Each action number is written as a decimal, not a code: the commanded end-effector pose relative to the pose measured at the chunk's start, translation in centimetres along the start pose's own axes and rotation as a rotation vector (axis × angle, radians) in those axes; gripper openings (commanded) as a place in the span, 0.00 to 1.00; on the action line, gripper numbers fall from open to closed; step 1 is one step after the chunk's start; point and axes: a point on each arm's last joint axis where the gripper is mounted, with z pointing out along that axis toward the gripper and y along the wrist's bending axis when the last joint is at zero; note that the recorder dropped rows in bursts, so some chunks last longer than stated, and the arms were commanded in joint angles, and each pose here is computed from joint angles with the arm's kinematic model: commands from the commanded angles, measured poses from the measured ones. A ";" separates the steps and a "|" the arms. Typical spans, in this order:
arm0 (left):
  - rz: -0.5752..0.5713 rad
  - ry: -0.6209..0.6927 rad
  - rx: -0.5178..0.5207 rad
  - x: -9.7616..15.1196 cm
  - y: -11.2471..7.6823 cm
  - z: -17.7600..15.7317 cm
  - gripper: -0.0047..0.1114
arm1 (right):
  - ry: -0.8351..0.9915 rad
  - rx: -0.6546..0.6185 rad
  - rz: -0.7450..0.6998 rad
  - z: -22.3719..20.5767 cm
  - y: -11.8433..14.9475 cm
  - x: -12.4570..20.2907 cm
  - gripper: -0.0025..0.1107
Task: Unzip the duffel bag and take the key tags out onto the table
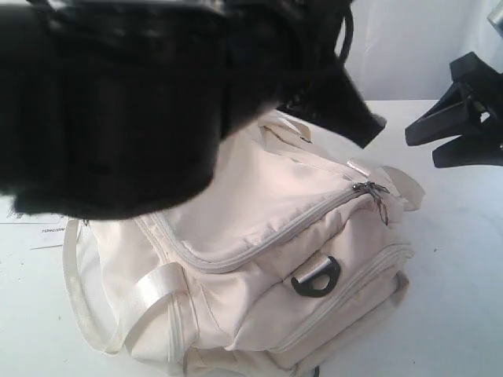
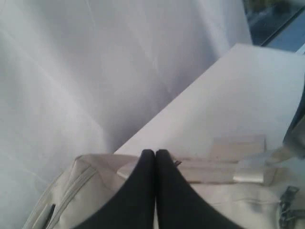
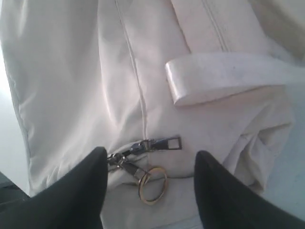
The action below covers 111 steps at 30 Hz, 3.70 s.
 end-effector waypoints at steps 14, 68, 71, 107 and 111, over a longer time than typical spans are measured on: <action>-0.585 -0.160 0.699 4.8 4.5 -1.6 0.04 | 0.209 0.035 -0.238 4.2 0.4 3.6 0.48; -0.279 0.566 0.808 9.0 8.4 -3.4 0.04 | 0.126 0.103 -0.864 5.2 0.5 2.6 0.38; -0.279 0.565 0.807 9.0 8.4 -3.4 0.04 | 0.136 0.101 -0.951 5.5 0.1 2.9 0.38; -0.293 0.560 0.815 8.9 8.3 -3.5 0.04 | -0.110 -0.023 -0.291 6.4 1.4 1.4 0.39; -0.293 0.560 0.815 8.9 8.3 -3.5 0.04 | -0.098 -0.003 -0.232 6.5 1.2 1.5 0.53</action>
